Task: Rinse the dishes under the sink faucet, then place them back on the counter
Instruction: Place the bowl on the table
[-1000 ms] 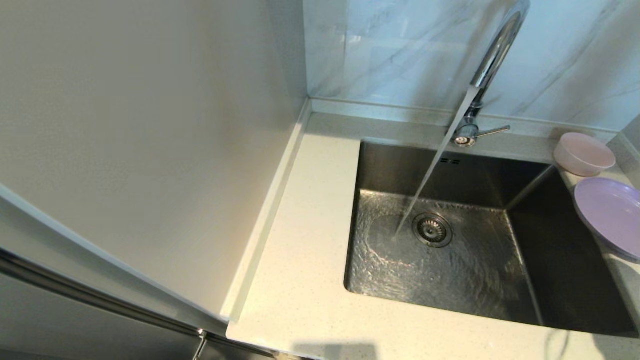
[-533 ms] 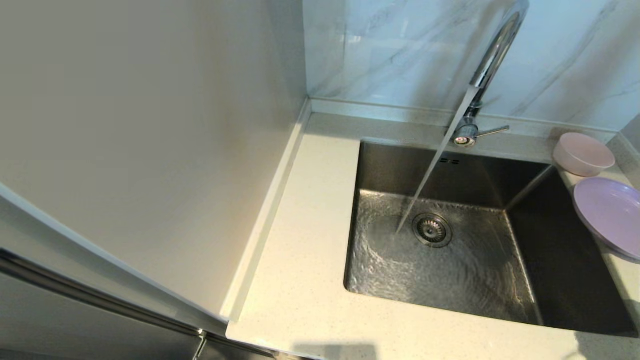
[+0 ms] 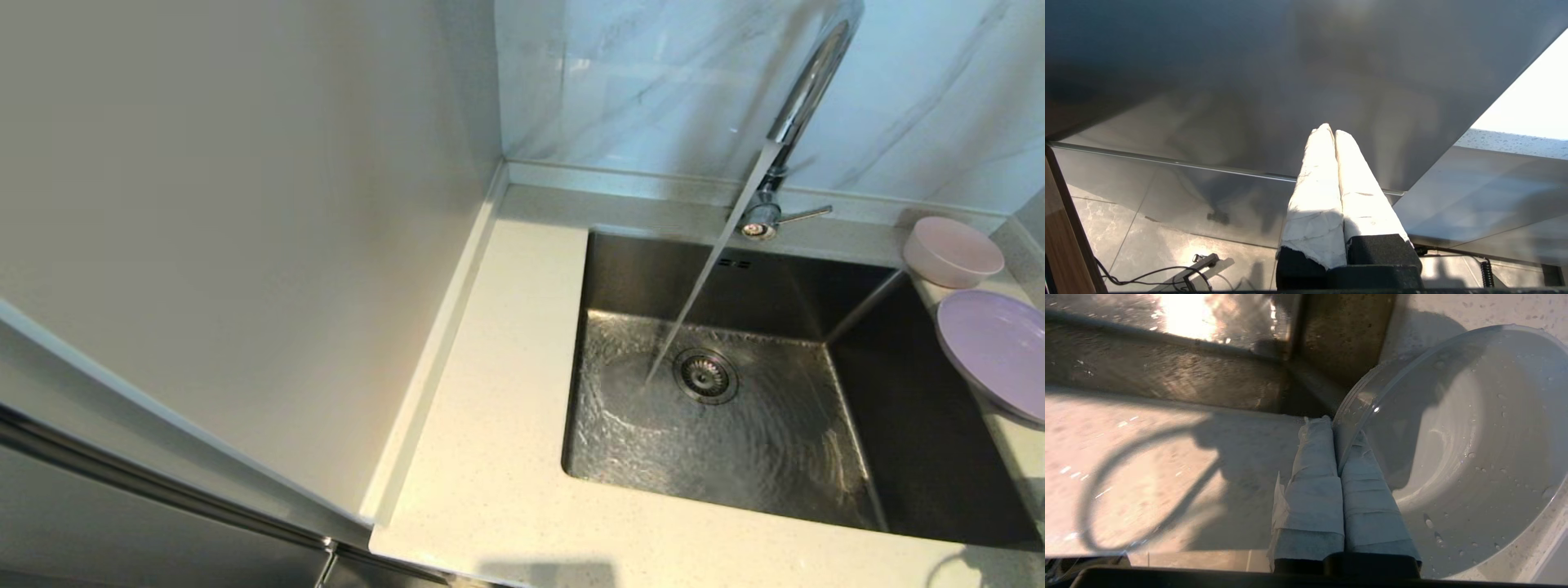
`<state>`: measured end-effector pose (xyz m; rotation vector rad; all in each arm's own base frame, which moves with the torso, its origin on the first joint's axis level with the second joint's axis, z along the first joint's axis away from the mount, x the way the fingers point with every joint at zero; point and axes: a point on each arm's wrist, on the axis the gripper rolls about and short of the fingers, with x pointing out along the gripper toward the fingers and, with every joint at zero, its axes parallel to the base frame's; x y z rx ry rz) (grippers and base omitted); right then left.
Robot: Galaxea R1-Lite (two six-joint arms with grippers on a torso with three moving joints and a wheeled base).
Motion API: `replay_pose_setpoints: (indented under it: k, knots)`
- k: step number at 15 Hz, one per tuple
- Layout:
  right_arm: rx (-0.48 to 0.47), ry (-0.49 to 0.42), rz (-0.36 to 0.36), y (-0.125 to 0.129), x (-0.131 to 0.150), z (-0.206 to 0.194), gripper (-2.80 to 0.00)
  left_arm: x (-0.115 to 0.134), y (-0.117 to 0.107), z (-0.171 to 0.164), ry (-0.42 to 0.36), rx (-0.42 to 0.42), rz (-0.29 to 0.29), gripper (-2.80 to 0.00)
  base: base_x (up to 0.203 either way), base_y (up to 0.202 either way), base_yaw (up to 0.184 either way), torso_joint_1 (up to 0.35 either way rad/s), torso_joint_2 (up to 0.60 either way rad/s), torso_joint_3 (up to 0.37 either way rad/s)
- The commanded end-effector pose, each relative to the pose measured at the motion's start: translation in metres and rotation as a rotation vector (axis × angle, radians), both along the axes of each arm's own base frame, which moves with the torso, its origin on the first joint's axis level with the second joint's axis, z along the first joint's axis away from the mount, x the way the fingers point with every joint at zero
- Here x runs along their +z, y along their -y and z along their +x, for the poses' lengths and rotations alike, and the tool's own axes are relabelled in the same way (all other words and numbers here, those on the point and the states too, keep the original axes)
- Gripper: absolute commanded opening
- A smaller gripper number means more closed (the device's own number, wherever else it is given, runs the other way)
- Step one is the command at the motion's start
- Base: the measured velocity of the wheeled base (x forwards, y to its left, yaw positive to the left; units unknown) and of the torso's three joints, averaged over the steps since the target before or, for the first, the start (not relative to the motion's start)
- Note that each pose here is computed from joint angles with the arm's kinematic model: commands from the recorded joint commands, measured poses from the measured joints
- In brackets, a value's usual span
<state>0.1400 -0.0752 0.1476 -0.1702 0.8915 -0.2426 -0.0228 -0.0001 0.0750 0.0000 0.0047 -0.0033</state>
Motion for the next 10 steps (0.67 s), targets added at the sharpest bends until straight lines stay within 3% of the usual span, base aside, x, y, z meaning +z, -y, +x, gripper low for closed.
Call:
replay_pose_setpoints:
  k: [1,10]
  knots:
    - [-0.049,-0.038,0.019,0.016,-0.012,0.01,-2.8,0.0,0.0,0.0,0.0,0.0,0.0,-2.8,0.0,0.0,0.0,0.0,0.0,0.0]
    - [-0.172,-0.037,0.044,0.05,-0.018,0.017,-2.8,0.0,0.0,0.0,0.0,0.0,0.0,-2.8,0.0,0.0,0.0,0.0,0.0,0.0]
